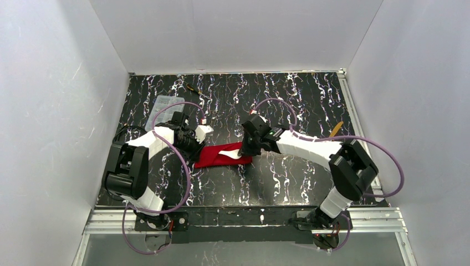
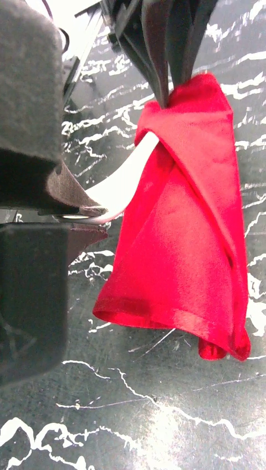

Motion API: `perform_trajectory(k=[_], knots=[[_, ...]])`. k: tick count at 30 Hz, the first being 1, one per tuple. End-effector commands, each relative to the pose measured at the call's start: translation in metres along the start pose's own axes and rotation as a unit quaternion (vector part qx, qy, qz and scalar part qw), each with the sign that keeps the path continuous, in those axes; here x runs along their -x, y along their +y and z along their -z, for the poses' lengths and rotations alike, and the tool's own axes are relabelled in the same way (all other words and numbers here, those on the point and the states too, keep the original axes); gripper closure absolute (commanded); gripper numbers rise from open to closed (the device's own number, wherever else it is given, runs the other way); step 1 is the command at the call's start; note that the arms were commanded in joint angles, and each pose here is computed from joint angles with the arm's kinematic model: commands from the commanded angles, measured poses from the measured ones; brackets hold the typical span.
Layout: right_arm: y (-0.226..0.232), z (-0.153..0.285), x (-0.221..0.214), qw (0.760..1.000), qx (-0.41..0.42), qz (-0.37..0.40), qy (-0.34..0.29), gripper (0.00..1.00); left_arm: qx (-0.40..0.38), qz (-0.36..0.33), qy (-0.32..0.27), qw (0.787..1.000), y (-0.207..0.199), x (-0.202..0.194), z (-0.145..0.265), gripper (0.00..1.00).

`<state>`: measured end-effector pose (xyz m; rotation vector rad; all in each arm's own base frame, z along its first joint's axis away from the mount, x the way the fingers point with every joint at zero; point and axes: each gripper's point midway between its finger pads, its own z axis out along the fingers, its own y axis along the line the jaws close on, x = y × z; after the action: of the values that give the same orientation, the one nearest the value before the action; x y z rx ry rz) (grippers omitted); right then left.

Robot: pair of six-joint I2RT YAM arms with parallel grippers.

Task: Fold the napkin into a case and place the utensils inside
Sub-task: Insert the spoon into the folded napkin.

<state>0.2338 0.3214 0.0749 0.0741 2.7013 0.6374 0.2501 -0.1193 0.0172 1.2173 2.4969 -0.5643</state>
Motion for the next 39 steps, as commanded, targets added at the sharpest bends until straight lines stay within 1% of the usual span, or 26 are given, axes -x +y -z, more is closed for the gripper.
perform_trajectory(k=[1, 4, 9, 12, 17, 20, 24, 33, 39], knots=[[0.009, 0.021, 0.009, 0.999, 0.021, -0.003, -0.029, 0.99, -0.028, 0.005, 0.017, 0.999, -0.015, -0.010, 0.000, 0.79], [0.014, 0.012, 0.010, 0.999, 0.026, -0.003, -0.025, 0.99, -0.029, 0.006, 0.016, 0.999, -0.015, -0.010, 0.001, 0.79], [0.009, -0.009, -0.002, 1.000, -0.003, 0.011, 0.024, 0.99, -0.028, 0.003, 0.014, 1.000, -0.015, -0.008, 0.003, 0.79], [0.002, -0.015, -0.003, 1.000, -0.012, 0.009, 0.022, 0.99, -0.031, 0.005, 0.013, 0.999, -0.016, -0.008, 0.002, 0.79], [0.014, -0.030, 0.000, 1.000, 0.019, 0.003, 0.018, 0.99, -0.033, 0.006, 0.015, 0.999, -0.017, -0.008, 0.001, 0.80], [0.028, -0.037, -0.004, 0.998, 0.061, 0.004, 0.031, 0.99, -0.033, 0.004, 0.014, 0.999, -0.017, -0.008, 0.002, 0.80], [0.028, -0.049, -0.012, 0.997, 0.062, 0.002, 0.050, 0.99, -0.035, 0.004, 0.014, 0.999, -0.018, -0.007, 0.002, 0.80], [0.034, -0.052, -0.007, 0.996, 0.074, -0.006, 0.040, 0.99, -0.039, 0.004, 0.016, 0.999, -0.018, -0.008, 0.002, 0.81], [0.042, -0.045, 0.005, 0.998, 0.069, 0.006, 0.011, 0.99, -0.042, 0.000, 0.019, 0.999, -0.020, -0.010, 0.002, 0.81]])
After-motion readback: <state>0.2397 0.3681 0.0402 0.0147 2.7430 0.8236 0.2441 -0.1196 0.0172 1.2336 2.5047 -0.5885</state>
